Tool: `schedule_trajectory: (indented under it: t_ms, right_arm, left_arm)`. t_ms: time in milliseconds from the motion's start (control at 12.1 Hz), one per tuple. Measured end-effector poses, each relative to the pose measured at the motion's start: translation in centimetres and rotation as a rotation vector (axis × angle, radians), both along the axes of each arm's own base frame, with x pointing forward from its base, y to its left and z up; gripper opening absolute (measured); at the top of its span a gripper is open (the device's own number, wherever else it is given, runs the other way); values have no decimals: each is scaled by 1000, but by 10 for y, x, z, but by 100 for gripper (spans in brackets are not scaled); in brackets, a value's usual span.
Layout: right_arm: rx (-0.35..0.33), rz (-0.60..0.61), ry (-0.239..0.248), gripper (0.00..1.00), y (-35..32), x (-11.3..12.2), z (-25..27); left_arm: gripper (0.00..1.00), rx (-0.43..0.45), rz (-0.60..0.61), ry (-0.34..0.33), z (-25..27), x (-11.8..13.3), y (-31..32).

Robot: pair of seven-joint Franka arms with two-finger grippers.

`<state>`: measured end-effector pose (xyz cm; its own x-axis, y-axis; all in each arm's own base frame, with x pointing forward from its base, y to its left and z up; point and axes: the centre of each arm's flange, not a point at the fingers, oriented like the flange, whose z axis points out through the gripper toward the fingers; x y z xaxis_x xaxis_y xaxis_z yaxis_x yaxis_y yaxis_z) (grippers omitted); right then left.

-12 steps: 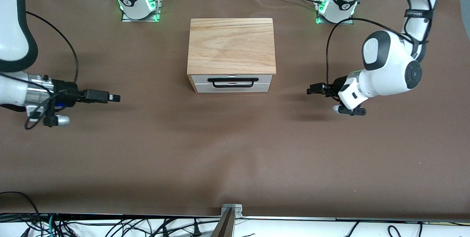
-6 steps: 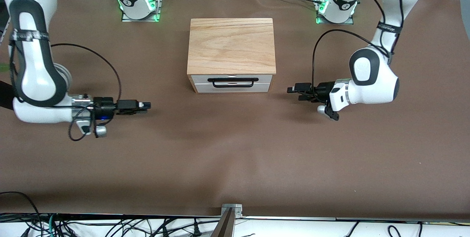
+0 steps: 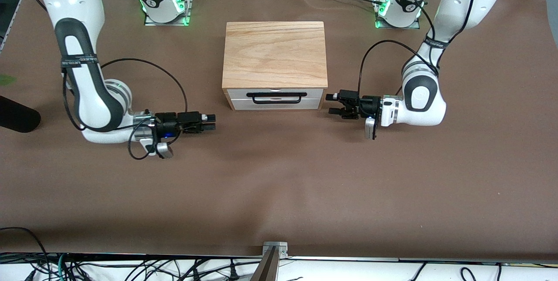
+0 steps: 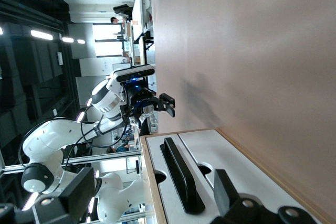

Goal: Pull top drawer with both arms simultaneously
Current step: 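Close the left and right grippers on the black handle ends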

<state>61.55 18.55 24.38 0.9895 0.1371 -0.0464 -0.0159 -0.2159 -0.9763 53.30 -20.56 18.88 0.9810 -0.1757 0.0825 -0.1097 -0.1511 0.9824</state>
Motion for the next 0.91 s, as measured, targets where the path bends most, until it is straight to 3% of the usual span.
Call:
schedule_trajectory:
  t_ms: [249, 415, 497, 580, 746, 912]
  right_arm:
    - [74, -35, -62, 100, 21, -20, -36]
    - [114, -62, -64, 100, 37, -30, -63]
    - [138, -77, -66, 100, 50, -34, -71]
    - [158, -83, -69, 100, 64, -39, -76]
    - [173, -78, -67, 100, 87, -48, -80]
    - [171, -75, -78, 100, 90, -53, -84]
  left_arm:
    - [99, -89, 13, 17, -17, -11, -22]
    - [97, -123, 31, 16, -27, -17, -39]
    - [90, -136, 40, 23, -31, -21, -49]
    - [89, -147, 46, 32, -34, -25, -58]
    - [65, -151, 45, 42, -38, -29, -66]
    - [59, -151, 47, 42, -38, -28, -65]
